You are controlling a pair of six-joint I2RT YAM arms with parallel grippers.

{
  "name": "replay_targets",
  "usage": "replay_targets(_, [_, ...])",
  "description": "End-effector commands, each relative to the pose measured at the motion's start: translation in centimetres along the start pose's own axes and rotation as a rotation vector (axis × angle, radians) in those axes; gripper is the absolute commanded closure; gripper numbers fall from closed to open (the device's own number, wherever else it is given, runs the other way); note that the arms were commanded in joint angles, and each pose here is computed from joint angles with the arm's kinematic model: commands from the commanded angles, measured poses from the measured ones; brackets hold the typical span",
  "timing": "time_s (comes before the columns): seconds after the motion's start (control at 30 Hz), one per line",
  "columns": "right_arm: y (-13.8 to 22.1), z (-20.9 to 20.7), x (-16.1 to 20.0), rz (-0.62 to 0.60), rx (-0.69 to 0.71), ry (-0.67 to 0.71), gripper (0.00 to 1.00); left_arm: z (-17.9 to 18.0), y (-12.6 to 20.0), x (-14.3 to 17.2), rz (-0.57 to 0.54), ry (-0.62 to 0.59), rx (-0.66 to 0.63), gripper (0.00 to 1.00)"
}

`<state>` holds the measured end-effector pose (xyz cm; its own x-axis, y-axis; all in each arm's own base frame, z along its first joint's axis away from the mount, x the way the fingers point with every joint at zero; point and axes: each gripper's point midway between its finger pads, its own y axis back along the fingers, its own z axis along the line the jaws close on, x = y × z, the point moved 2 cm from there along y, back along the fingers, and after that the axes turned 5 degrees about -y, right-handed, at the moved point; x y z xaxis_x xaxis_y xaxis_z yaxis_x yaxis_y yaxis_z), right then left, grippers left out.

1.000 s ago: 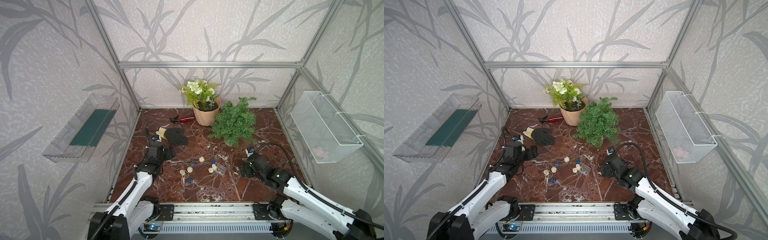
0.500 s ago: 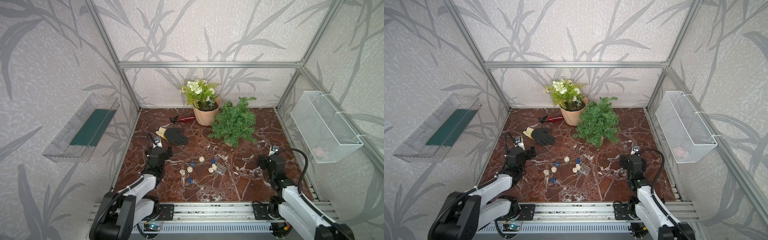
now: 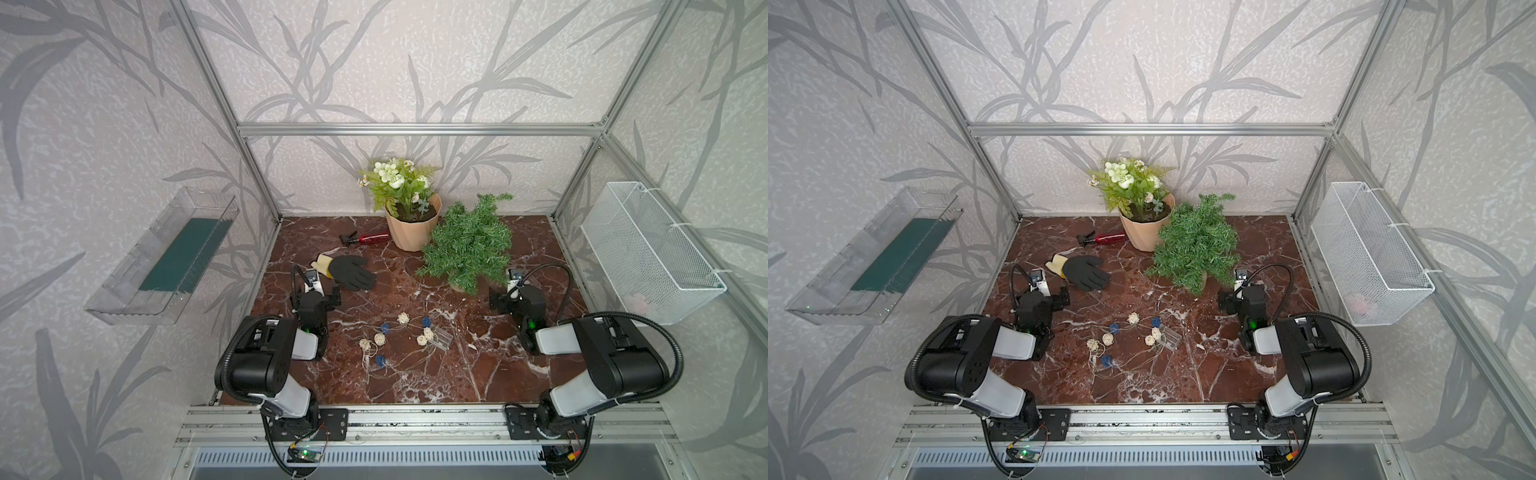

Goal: Remove string lights from the small christmas tree
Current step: Reset both arms

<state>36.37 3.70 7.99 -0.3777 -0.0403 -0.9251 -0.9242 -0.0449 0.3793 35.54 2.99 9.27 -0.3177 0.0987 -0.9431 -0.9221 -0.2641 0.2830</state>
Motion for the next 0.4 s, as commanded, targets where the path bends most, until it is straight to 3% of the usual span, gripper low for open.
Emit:
replay_targets(0.0, [0.00, 0.59, -2.03, -0.032, -0.034, 0.041, 0.00, 0.13, -1.06, -1.56, -0.014, 0.007, -0.014, 0.01])
replay_targets(0.37, [-0.27, 0.52, -2.08, -0.035, -0.028, 0.035, 0.00, -0.02, -1.72, -1.49, 0.016, 0.021, 0.046, 0.01])
